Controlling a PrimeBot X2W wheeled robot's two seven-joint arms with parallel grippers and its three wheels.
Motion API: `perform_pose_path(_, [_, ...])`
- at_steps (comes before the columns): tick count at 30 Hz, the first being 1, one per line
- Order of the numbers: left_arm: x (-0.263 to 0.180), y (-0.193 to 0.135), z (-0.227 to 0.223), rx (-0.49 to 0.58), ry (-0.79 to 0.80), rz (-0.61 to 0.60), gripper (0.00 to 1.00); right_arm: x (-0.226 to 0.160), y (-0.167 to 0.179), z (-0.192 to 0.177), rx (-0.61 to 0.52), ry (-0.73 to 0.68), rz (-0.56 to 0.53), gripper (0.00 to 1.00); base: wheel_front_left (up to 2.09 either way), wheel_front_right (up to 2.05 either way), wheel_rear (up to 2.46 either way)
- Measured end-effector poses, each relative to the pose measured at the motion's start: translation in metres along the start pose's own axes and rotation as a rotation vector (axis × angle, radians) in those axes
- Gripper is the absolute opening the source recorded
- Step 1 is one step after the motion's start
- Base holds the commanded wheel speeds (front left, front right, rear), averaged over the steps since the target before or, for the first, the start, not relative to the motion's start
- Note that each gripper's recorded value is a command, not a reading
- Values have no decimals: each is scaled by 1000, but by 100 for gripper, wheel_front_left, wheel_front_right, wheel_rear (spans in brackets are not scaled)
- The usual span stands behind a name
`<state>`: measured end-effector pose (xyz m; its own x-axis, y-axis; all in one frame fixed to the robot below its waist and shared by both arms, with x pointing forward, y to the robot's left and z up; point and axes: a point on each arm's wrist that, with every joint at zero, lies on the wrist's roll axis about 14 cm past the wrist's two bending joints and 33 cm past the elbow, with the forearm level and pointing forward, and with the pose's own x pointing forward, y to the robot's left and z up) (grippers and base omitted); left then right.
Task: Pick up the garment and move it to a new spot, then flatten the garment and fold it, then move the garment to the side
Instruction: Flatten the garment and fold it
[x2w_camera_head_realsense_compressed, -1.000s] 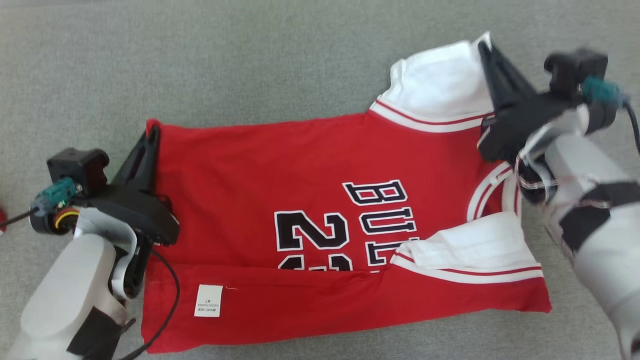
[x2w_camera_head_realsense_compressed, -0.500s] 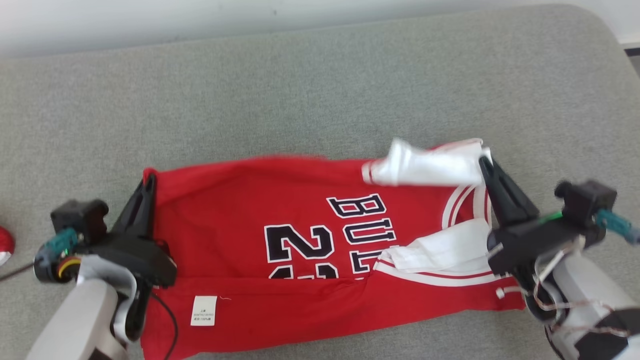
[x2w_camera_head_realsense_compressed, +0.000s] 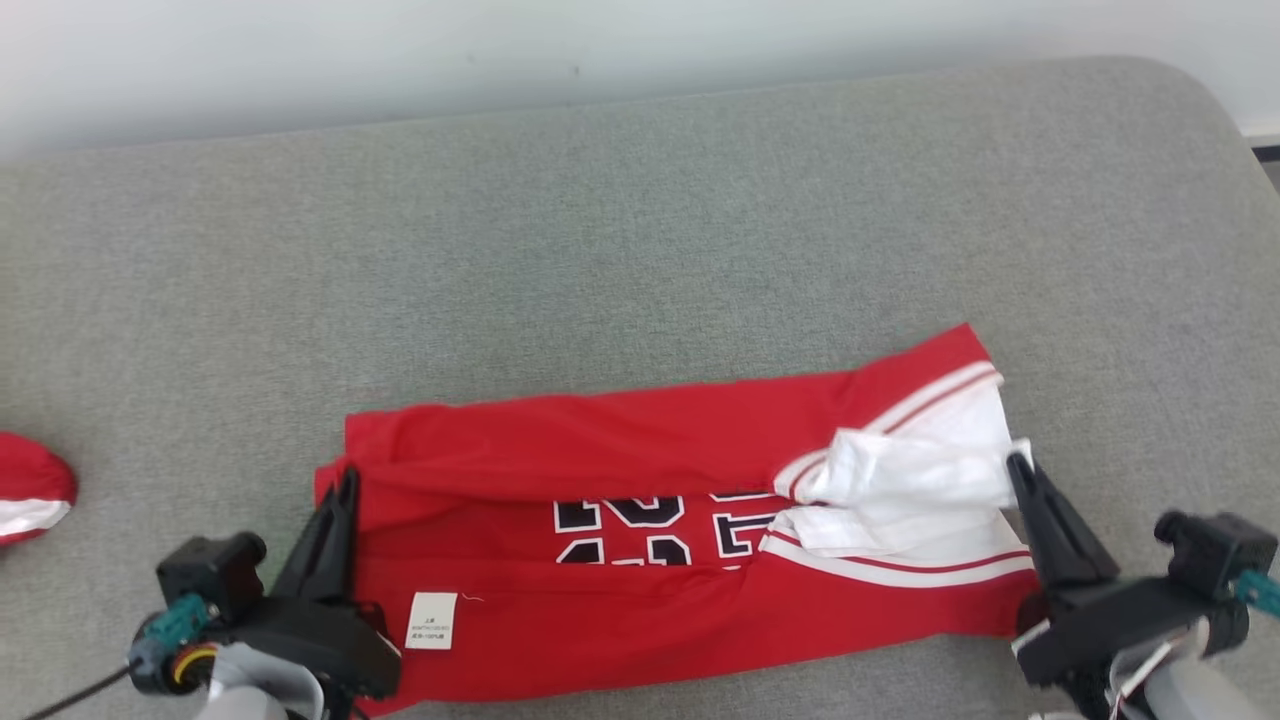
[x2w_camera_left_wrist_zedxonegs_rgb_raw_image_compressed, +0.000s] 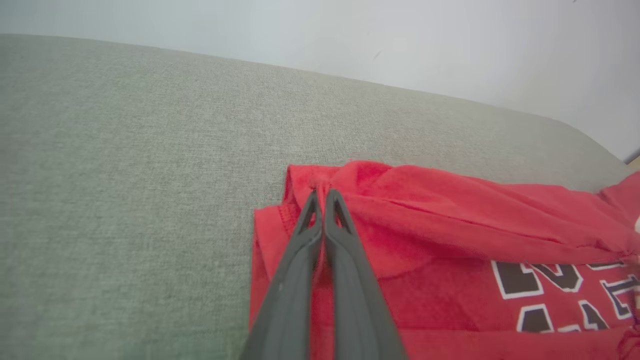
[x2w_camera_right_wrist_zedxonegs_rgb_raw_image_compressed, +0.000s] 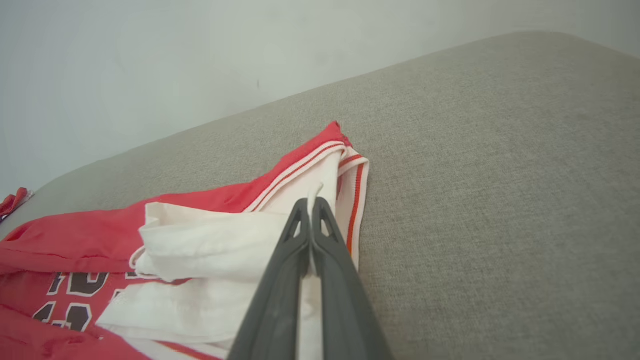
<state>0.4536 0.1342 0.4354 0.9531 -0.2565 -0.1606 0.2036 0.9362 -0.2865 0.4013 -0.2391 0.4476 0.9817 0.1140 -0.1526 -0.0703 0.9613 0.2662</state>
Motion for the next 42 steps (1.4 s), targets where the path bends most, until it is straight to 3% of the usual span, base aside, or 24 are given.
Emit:
perform_pose_path(8, [-16,-1,-13,-48,19,31,0,-17,4,-18,11,58,-13,0,0,0,0])
perform_pose_path(9, [-19,3,-11,-37,13,51,0,-17,7,-19,15,64,-10,57,0,0,0])
perform_pose_path(10, [-19,5,-8,-25,2,56,69,-17,8,-18,14,59,-9,100,0,0,0])
perform_pose_path(11, [-19,5,-2,-8,-16,61,100,-17,7,-17,14,53,-12,100,0,0,0])
perform_pose_path(18, [-34,10,44,72,-177,124,100,-19,7,12,13,-39,-13,100,0,0,0])
perform_pose_path(26, [-67,22,71,175,-279,204,100,-10,-4,17,-95,39,-37,100,0,0,0])
perform_pose_path(36, [-107,30,76,308,-299,263,100,8,-6,-11,-163,213,-53,100,0,0,0])
perform_pose_path(42, [-124,39,74,310,-300,298,100,8,-14,-39,-164,324,-88,100,0,0,0])
